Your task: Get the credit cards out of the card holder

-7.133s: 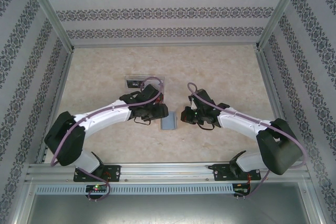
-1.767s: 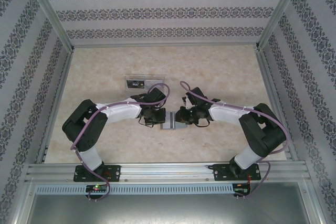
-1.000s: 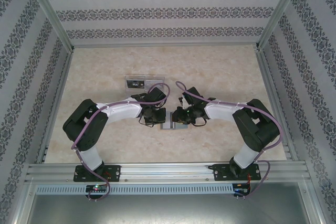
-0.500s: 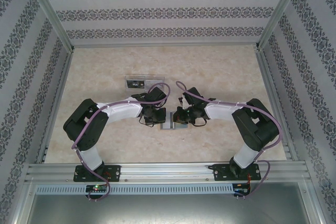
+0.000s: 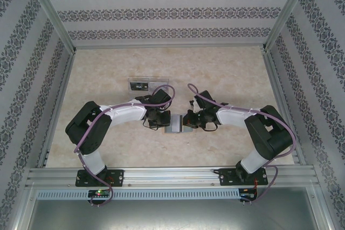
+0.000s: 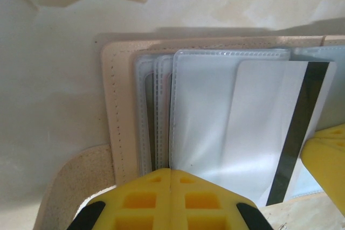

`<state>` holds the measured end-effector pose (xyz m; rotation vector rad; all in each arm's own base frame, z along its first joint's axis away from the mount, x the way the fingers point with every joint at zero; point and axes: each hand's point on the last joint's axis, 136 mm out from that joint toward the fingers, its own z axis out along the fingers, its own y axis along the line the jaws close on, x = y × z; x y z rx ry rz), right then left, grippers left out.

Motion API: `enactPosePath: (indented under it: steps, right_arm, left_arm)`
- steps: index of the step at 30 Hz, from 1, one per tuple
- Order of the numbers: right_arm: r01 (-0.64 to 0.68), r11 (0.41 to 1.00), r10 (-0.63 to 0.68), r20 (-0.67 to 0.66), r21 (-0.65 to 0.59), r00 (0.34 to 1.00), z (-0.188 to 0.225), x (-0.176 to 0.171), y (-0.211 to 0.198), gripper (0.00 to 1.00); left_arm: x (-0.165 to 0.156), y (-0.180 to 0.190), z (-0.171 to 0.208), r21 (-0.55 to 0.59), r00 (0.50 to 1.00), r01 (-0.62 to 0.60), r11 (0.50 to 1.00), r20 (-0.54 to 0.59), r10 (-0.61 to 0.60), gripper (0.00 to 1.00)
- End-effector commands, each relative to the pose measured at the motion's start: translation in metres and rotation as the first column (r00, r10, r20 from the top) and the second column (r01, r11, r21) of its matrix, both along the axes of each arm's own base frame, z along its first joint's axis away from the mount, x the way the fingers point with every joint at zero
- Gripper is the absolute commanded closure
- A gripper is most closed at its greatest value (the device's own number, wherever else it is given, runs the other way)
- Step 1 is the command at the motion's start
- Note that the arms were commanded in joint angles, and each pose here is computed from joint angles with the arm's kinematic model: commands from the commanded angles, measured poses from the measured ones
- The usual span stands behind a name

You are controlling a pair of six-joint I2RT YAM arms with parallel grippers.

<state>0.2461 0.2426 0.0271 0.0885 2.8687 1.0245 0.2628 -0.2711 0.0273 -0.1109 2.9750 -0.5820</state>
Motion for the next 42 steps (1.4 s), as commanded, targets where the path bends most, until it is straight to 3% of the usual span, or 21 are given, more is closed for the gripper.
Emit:
enactPosePath:
  steps: [1, 9, 14, 24, 31, 35, 42]
  right_arm:
    - [-0.020, 1.000, 0.020, 0.009, 0.008, 1.000, 0.003, 0.001, 0.003, 0.80]
    - [-0.027, 1.000, 0.027, -0.002, 0.013, 1.000, -0.002, 0.004, 0.009, 0.78]
    - [-0.017, 1.000, 0.017, 0.006, -0.008, 1.000, -0.002, 0.003, 0.002, 1.00]
    - [0.043, 0.998, -0.043, 0.015, -0.039, 0.999, 0.002, -0.008, -0.036, 1.00]
    - [0.066, 0.998, -0.065, 0.081, -0.012, 0.995, 0.029, -0.008, -0.050, 1.00]
    - [0.061, 0.998, -0.065, 0.153, 0.027, 0.986, 0.056, -0.001, -0.046, 1.00]
    - [0.030, 0.996, -0.052, 0.287, 0.081, 0.956, 0.104, 0.017, -0.038, 1.00]
  left_arm:
    - [-0.010, 0.006, -0.017, 0.066, 0.999, 0.026, 0.998, -0.037, -0.023, 0.98]
    - [-0.010, 0.006, -0.017, 0.064, 0.999, 0.028, 0.998, -0.037, -0.026, 0.98]
    - [-0.010, 0.006, -0.017, 0.066, 0.999, 0.025, 0.997, -0.035, -0.023, 0.98]
    - [-0.011, 0.007, -0.016, 0.071, 0.999, 0.029, 0.997, -0.035, -0.026, 0.98]
    - [-0.006, -0.001, -0.002, 0.030, 0.999, 0.026, 0.999, -0.019, -0.025, 0.96]
    - [0.004, -0.010, 0.024, -0.017, 0.999, 0.011, 1.000, 0.031, -0.011, 0.90]
    - [0.029, -0.005, 0.081, -0.061, 0.985, -0.085, 0.995, 0.146, 0.093, 0.61]
